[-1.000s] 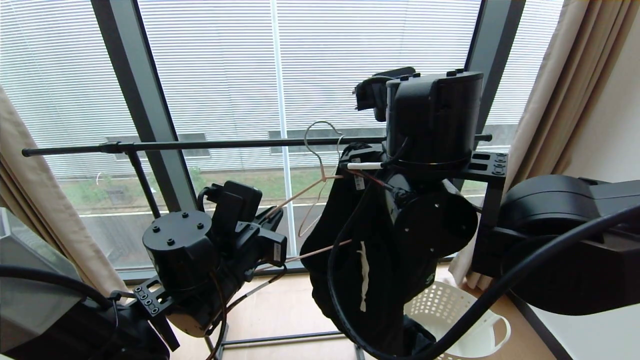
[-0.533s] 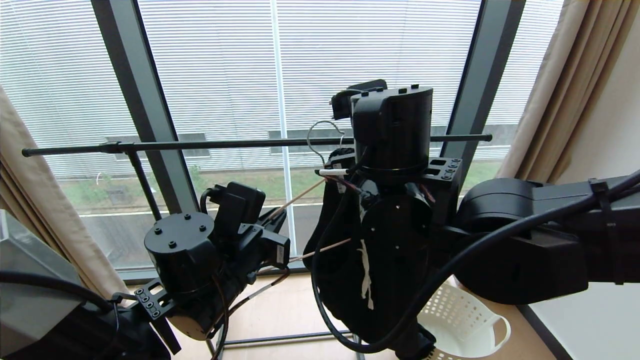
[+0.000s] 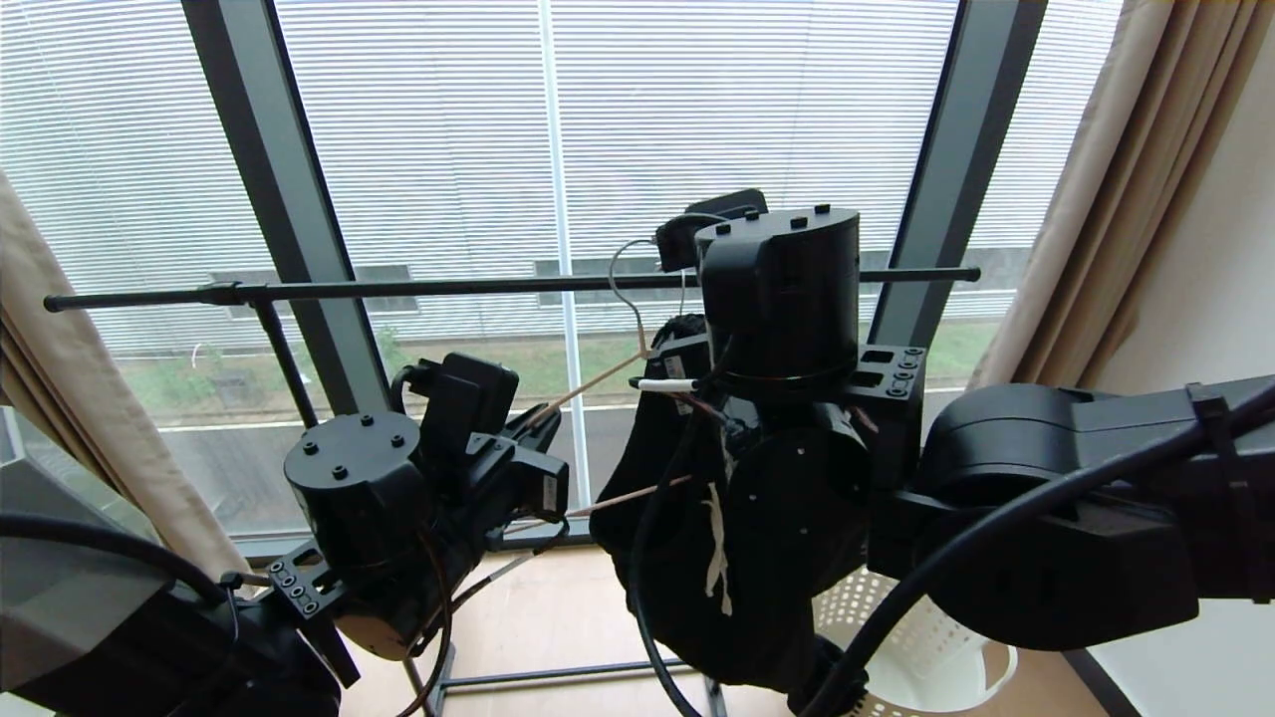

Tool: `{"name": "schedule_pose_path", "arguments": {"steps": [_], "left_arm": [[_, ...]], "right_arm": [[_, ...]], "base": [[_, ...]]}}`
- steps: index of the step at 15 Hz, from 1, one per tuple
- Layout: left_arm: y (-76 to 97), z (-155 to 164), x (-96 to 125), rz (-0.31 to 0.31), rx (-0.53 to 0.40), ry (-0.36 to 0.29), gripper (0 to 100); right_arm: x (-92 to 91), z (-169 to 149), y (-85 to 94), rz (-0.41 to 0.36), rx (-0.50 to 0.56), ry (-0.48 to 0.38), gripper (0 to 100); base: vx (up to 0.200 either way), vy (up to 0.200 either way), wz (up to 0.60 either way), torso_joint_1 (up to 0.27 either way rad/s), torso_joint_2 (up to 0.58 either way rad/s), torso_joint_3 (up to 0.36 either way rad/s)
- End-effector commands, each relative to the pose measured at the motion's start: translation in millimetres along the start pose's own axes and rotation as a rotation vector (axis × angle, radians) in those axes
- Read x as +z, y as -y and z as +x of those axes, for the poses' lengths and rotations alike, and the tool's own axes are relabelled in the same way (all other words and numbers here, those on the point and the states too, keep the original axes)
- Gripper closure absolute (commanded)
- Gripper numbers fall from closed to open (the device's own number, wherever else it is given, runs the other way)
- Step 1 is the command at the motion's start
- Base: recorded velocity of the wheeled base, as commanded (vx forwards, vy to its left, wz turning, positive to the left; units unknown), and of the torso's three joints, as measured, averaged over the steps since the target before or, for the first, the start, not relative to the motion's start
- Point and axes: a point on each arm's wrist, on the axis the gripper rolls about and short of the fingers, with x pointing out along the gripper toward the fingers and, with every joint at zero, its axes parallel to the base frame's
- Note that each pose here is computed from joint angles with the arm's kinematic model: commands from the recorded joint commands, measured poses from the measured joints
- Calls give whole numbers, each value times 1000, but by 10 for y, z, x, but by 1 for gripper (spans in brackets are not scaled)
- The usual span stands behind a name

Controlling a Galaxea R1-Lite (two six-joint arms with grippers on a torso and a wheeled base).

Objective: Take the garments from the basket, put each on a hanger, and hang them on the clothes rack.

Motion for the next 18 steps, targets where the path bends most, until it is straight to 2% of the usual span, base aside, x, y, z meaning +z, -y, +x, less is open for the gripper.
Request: {"name": "schedule_pose_path", "arguments": {"steps": [1, 5, 9, 10, 12, 14, 16, 17, 18], "left_arm": [[-29, 41, -6, -2, 16, 2, 100], [-52, 99, -14, -4, 27, 5, 100], [-58, 92, -19, -5, 25, 2, 100], [-60, 76, -27, -7, 21, -2, 100], [-68, 28, -51, -6, 12, -16, 100], [-68, -9, -43, -1, -15, -14, 100], [-60, -67, -21, 0, -52, -8, 100], [-47, -98, -27, 3, -63, -13, 100], [-41, -123, -20, 3, -68, -13, 100]], "right_arm": [[55, -51, 72, 12, 2, 8, 0], [8, -135, 131, -2, 20, 2, 0], [-17, -268, 220, -15, 103, 0, 0], [20, -345, 340, -11, 144, 6, 0], [69, -465, 718, -67, 244, 18, 0], [99, -474, 1067, -89, 332, 24, 0], [120, -454, 1416, -152, 443, -12, 0], [116, -474, 1619, -206, 572, -46, 0], [94, -447, 1717, -246, 641, -81, 0]], "base": [[0, 0, 0, 0, 0, 0], [0, 0, 0, 0, 0, 0], [0, 0, 0, 0, 0, 0], [0, 0, 0, 0, 0, 0], [0, 0, 0, 0, 0, 0], [0, 0, 0, 0, 0, 0], [0, 0, 0, 0, 0, 0], [0, 0, 0, 0, 0, 0], [0, 0, 0, 0, 0, 0]]}}
